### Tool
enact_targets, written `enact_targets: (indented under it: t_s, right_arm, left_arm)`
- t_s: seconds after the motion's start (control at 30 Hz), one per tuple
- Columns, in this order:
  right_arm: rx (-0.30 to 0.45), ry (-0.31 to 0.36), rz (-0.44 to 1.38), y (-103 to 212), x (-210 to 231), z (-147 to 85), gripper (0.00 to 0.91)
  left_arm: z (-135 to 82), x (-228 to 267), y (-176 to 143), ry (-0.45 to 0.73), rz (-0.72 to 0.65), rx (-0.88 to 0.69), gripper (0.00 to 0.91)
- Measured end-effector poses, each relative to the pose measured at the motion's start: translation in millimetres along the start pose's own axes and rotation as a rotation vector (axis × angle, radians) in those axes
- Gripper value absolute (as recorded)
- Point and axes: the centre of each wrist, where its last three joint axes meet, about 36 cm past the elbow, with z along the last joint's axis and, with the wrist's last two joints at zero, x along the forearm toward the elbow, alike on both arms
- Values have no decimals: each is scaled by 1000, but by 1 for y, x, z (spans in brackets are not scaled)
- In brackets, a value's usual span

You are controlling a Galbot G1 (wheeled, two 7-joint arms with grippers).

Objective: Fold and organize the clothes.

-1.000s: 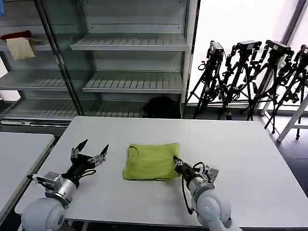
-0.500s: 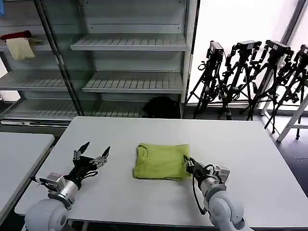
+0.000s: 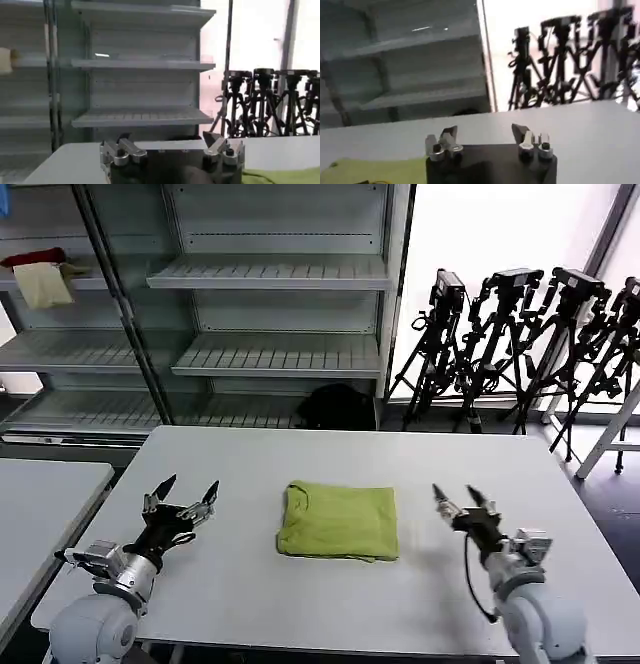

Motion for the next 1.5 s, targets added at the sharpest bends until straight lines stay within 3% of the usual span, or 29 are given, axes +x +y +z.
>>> enact_targets:
  t_s: [0.17,0.4,1.03,1.5]
  right_arm:
    - [165,-38,139,-52,4,0,907]
    - [269,-44,241,-90,10,4,907]
    - [334,-67,238,-109,19,-3,907]
    - [305,-100,171,-101,22,-7,907]
  left_arm:
    - [10,-2,2,0,-35,57,907]
    - [11,2,10,-19,-56,104,907]
    - [14,8,27,-24,-125,2,907]
    - [11,8,41,-40,-175,-54,907]
